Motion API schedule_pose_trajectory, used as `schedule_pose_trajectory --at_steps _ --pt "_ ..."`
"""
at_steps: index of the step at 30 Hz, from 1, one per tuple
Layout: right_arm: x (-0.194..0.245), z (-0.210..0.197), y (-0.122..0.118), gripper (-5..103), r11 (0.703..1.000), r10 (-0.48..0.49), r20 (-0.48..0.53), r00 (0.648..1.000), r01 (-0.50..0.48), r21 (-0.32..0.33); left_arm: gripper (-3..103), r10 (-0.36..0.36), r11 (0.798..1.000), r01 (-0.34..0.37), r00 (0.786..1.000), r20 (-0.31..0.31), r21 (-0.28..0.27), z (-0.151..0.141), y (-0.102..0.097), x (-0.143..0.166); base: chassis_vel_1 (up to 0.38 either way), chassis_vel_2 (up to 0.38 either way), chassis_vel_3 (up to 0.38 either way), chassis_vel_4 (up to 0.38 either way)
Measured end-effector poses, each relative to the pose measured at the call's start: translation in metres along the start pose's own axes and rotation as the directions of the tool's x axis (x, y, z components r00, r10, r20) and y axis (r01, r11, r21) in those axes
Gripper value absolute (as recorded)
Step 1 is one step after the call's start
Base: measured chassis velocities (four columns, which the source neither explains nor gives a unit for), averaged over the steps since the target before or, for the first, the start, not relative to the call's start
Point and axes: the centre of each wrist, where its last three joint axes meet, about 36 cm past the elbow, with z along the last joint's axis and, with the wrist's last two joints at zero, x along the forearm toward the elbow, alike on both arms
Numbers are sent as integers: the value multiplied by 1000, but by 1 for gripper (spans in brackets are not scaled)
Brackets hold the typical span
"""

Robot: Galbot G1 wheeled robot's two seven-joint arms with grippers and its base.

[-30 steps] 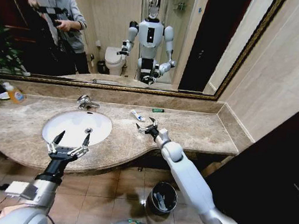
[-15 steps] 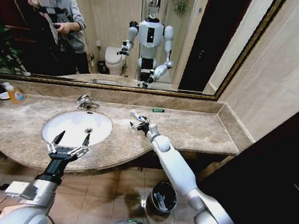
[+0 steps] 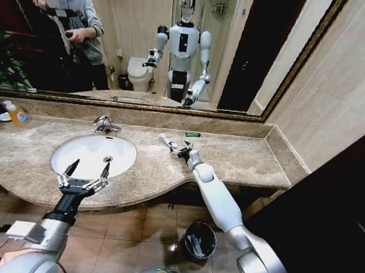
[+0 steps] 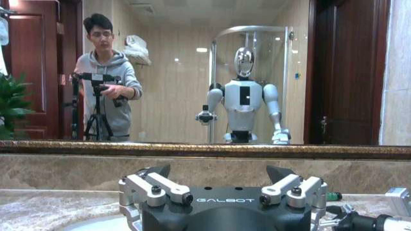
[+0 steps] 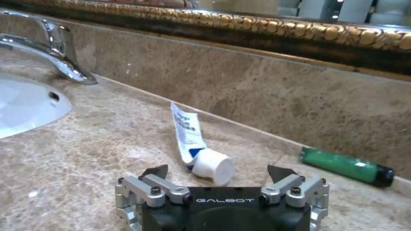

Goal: Pick up the trash from the sink and place it in the trash bin.

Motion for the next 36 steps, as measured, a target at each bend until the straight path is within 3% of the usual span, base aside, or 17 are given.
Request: schedule_pose_trajectory --at_steps 5,8,9,13,18,25,36 --pt "-1 -1 2 101 1000 -13 1 1000 13 -4 100 0 1000 0 1000 0 0 0 0 0 0 0 0 0" --pt "-3 0 1 88 1000 -17 7 1000 17 -9 100 0 1000 0 1000 0 0 0 0 0 0 0 0 0" --pt "-3 0 1 88 1000 -17 7 1000 17 -9 100 0 1000 0 1000 0 0 0 0 0 0 0 0 0" --pt "-4 1 3 66 1000 -27 9 1000 27 -8 100 0 1000 0 1000 0 0 0 0 0 0 0 0 0" --pt "-5 0 4 55 1000 -28 12 1000 28 -7 100 0 1000 0 1000 0 0 0 0 0 0 0 0 0" --pt "-4 -3 1 27 1000 -27 16 1000 27 -2 100 0 1000 0 1000 0 0 0 0 0 0 0 0 0" --pt "6 -7 -3 25 1000 -20 43 999 20 -8 100 0 1000 0 1000 0 0 0 0 0 0 0 0 0"
